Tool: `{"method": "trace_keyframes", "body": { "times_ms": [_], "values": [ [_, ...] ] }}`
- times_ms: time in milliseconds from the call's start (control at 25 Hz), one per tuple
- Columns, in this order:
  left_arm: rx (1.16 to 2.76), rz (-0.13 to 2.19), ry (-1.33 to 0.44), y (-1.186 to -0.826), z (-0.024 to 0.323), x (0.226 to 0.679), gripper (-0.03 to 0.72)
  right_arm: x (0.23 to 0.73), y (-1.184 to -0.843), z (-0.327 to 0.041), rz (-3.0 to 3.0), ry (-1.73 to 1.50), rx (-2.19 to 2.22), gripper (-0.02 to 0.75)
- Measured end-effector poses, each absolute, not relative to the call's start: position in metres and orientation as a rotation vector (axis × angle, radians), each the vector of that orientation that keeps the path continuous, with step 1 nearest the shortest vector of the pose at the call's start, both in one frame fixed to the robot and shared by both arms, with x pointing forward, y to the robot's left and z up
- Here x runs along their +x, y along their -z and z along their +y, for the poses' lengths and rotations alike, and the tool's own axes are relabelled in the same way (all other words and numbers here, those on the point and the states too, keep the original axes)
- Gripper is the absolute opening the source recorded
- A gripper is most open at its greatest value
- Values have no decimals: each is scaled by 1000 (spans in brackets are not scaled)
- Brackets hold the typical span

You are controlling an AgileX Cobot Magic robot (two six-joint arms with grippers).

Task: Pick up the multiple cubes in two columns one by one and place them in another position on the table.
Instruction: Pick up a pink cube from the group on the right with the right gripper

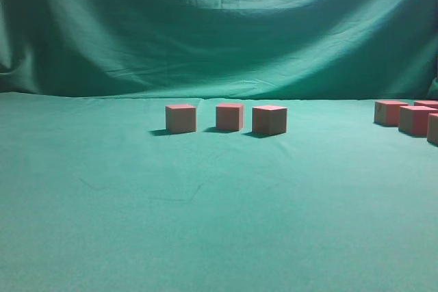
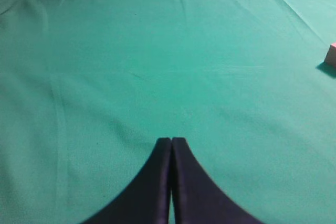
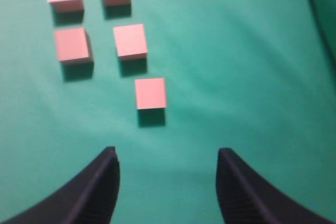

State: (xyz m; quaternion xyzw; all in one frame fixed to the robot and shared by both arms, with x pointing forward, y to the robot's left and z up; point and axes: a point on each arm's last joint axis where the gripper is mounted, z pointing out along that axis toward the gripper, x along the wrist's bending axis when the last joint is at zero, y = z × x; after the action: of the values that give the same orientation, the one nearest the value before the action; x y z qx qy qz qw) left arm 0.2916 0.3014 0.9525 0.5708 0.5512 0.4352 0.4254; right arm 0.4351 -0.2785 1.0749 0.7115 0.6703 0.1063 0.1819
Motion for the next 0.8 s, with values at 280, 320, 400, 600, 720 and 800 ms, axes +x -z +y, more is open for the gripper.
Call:
{"method": "trace_keyframes", "body": {
  "times_ms": [280,320,400,600,720,800],
  "values": [
    [1427,1378,-1088,-953,301,292,0,470,-1033,-272,2055,-164,2008,381],
    [1427,1378,-1088,-953,301,292,0,474,-1027,-272,2066,-139,2014,428],
    [1427,1378,-1088,-953,301,292,0,482,-1014,-271,2084,-100,2029,496],
    [1427,1378,-1088,-953,301,292,0,498,-989,-281,2061,-37,2101,608],
    [1427,1378,-1088,-953,301,292,0,505,-980,-284,2036,-46,2124,608],
    [1427,1378,-1088,-953,301,292,0,510,-976,-284,2031,-72,2115,555]
  ]
}}
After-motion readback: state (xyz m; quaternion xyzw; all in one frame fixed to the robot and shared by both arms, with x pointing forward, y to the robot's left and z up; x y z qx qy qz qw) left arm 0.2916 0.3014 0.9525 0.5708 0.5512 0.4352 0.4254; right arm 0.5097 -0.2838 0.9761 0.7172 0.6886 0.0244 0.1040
